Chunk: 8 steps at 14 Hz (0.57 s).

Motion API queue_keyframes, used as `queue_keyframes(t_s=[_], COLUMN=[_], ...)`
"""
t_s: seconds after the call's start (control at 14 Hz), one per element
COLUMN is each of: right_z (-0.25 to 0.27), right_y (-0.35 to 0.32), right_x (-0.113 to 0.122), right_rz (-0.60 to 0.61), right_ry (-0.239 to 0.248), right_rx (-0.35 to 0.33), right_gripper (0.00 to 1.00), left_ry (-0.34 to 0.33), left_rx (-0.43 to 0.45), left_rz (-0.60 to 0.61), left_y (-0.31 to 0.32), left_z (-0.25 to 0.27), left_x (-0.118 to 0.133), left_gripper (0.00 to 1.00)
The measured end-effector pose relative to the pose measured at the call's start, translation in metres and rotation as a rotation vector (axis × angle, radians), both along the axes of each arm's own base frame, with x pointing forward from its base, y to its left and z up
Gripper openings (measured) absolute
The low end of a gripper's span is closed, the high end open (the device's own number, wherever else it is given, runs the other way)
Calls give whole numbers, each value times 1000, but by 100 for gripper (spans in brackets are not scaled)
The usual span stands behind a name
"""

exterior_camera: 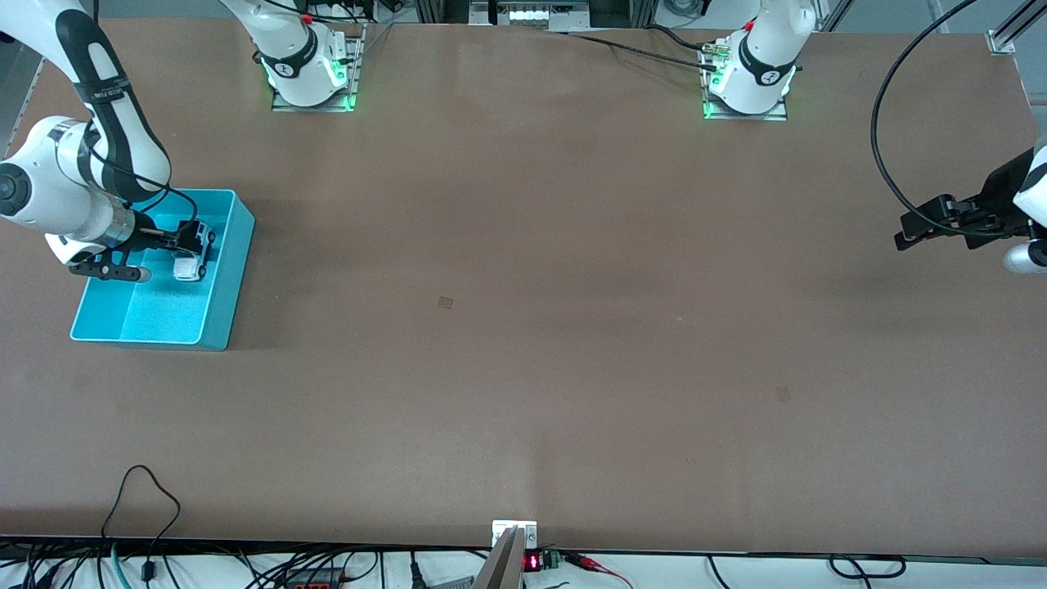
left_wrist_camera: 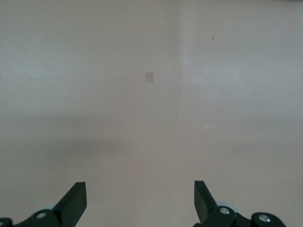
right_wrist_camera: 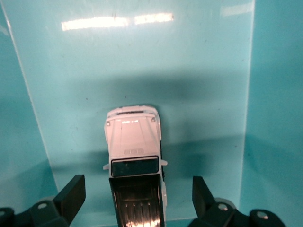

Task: Wind and store white jeep toy
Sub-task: 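Lower the jeep into the bin and open the right gripper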

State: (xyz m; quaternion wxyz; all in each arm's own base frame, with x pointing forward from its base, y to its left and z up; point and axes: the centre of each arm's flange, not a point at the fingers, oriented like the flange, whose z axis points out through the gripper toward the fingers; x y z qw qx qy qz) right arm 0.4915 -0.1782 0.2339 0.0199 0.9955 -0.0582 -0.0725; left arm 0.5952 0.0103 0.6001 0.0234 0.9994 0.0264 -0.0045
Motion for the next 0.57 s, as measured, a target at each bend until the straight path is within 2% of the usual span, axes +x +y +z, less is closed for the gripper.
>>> queue_keyframes(t_s=[0.29,0.57], right_z=[36,96], right_y=[5,17], right_x=[8,34], right_rz=[12,38], right_ry=[-30,4], right_rx=[-15,-23], right_gripper=[100,100], left_ry=[0,0], left_rx=[0,0], left_rz=[0,0], left_y=[0,0], left_z=[0,0], left_x=[0,0], left_gripper=[100,100])
